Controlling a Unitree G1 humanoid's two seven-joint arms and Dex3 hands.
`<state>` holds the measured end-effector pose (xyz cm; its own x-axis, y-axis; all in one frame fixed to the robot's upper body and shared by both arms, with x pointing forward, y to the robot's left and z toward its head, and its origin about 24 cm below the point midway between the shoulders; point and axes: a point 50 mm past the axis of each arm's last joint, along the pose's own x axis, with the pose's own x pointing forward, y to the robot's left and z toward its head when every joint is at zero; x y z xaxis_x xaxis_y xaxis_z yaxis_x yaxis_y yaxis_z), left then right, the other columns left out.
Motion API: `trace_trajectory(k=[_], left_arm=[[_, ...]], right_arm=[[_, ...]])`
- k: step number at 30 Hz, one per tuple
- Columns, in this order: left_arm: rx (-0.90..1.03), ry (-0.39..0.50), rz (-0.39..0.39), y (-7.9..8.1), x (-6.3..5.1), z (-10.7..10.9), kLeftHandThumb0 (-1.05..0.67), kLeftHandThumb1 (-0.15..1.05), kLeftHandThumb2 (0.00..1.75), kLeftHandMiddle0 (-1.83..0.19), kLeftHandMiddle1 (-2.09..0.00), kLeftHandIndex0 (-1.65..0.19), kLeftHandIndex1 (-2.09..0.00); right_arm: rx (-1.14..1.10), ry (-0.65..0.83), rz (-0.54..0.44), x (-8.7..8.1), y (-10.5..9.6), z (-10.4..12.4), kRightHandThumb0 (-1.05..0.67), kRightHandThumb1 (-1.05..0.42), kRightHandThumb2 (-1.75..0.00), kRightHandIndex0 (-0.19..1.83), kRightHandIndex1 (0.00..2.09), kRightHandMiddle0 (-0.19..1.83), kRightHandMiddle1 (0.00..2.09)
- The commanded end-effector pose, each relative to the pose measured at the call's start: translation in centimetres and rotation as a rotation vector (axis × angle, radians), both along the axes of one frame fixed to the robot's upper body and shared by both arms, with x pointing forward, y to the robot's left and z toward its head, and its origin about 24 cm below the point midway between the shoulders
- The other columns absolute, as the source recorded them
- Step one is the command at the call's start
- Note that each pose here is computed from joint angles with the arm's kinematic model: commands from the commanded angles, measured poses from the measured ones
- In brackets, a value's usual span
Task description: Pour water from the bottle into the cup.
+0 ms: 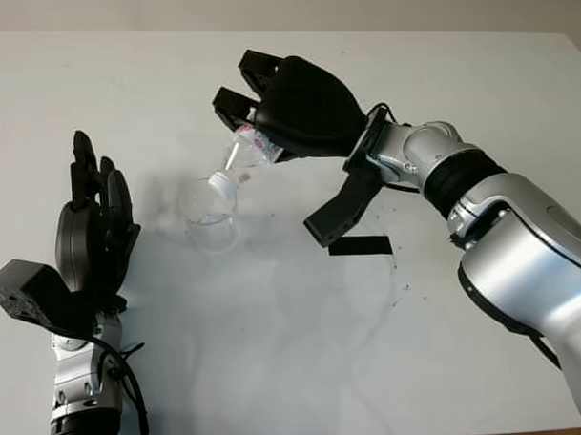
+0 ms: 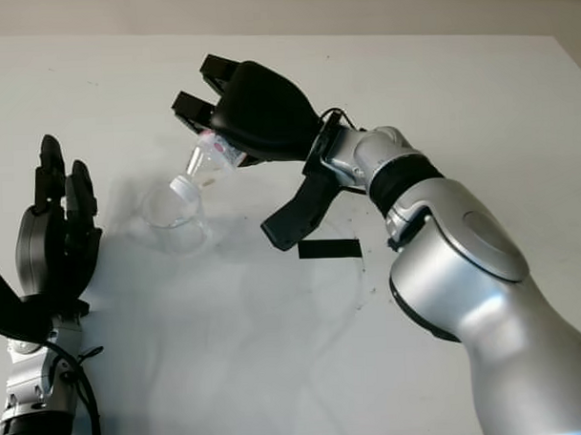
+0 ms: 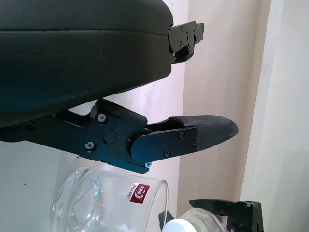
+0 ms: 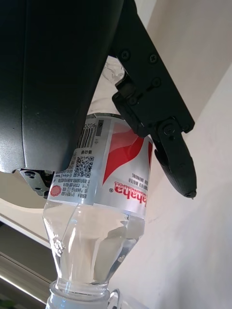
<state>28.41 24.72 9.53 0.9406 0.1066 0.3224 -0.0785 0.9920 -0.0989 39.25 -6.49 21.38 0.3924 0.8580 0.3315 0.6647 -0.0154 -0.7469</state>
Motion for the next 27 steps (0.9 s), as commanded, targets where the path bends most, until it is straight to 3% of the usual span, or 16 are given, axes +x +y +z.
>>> trace_trajectory(k=[1,10,13,19,27], left_arm=[[0.003,-0.003,0.003,0.0,-0.1,0.0,-0.73,1.05,0.55,0.19,0.0,0.19,0.0],[0.019,-0.002,0.005,0.0,-0.2,0.1,-0.74,1.05,0.56,0.19,0.0,0.19,0.0],[0.02,0.005,0.002,0.0,-0.2,0.0,-0.74,1.05,0.56,0.19,0.0,0.19,0.0],[0.004,0.009,0.0,-0.1,-0.3,-0.1,-0.74,1.05,0.53,0.19,-0.01,0.19,0.0],[0.017,0.022,-0.005,-0.2,-0.4,-0.3,-0.73,1.05,0.54,0.19,0.0,0.19,0.0]], right_arm=[[0.005,-0.051,0.026,-0.1,0.6,1.6,-0.49,-1.05,-0.24,1.23,2.09,0.77,2.09],[0.012,-0.066,0.015,0.0,0.5,1.7,-0.49,-1.05,-0.27,1.22,2.09,0.78,2.09],[0.138,0.021,-0.007,0.1,0.4,1.7,-0.5,-1.05,-0.26,1.21,2.09,0.82,2.09],[0.434,0.326,-0.07,0.7,-0.2,2.2,-0.44,-1.05,-0.31,1.16,2.09,0.85,2.09],[0.871,0.829,-0.026,1.3,-2.9,0.8,-0.36,-1.05,-0.38,1.14,2.09,0.8,2.09]])
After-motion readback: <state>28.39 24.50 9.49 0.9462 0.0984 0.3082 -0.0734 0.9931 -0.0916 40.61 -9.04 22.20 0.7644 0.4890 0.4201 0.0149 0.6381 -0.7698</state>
